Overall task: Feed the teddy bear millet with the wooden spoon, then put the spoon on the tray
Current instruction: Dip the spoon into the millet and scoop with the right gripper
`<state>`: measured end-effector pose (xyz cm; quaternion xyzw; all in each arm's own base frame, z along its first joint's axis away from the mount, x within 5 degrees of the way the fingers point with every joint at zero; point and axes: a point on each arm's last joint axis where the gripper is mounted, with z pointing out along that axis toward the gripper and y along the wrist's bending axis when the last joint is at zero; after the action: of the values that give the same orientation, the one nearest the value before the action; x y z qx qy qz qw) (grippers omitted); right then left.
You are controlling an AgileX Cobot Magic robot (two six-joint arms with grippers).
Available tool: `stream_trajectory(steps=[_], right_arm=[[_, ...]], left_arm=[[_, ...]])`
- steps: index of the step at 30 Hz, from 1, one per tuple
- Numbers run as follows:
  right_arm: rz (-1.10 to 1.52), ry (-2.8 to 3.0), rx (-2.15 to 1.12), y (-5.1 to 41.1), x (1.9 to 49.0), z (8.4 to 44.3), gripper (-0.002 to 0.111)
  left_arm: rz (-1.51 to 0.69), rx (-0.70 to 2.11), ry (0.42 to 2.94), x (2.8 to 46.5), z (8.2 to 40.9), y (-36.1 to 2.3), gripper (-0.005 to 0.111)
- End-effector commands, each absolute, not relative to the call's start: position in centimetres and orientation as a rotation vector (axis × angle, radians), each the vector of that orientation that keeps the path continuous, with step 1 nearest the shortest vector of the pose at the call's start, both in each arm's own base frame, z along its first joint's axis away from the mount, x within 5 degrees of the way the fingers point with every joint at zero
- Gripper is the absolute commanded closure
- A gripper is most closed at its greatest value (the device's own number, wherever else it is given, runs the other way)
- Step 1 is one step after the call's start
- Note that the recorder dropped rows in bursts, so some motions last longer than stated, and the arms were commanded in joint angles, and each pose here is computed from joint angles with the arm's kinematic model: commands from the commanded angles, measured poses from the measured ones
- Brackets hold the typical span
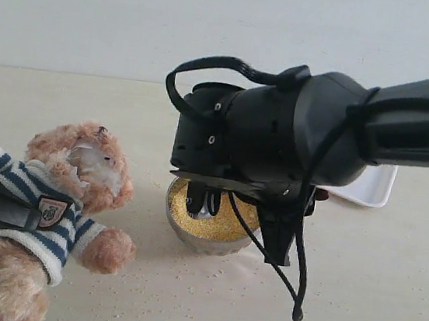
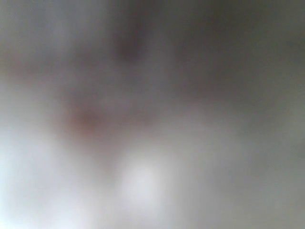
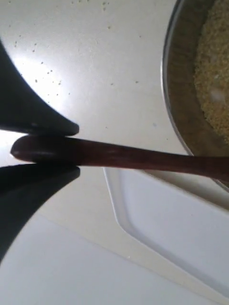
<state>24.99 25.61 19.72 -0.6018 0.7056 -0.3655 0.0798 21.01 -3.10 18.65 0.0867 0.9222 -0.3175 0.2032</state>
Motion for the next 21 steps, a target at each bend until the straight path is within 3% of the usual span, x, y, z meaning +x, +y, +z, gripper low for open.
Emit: stream_trajectory(steps=[1, 9, 21], right_arm=[[-1.232, 1.971, -1.817, 25.6, 25.8, 19.8, 0.099], [-1.314, 1.928, -1.894, 26.1, 26.3, 17.2, 0.099], [-1.162, 2.084, -1.881, 25.8, 25.2, 17.8, 0.099]], left_arm=[[-0.896, 0.239, 2.566, 21.1, 18.7, -3.1, 0.101], [-0.896, 0.239, 2.566, 21.1, 18.7, -3.1, 0.101], [-0.896, 0.239, 2.566, 21.1, 18.7, -3.1, 0.101]])
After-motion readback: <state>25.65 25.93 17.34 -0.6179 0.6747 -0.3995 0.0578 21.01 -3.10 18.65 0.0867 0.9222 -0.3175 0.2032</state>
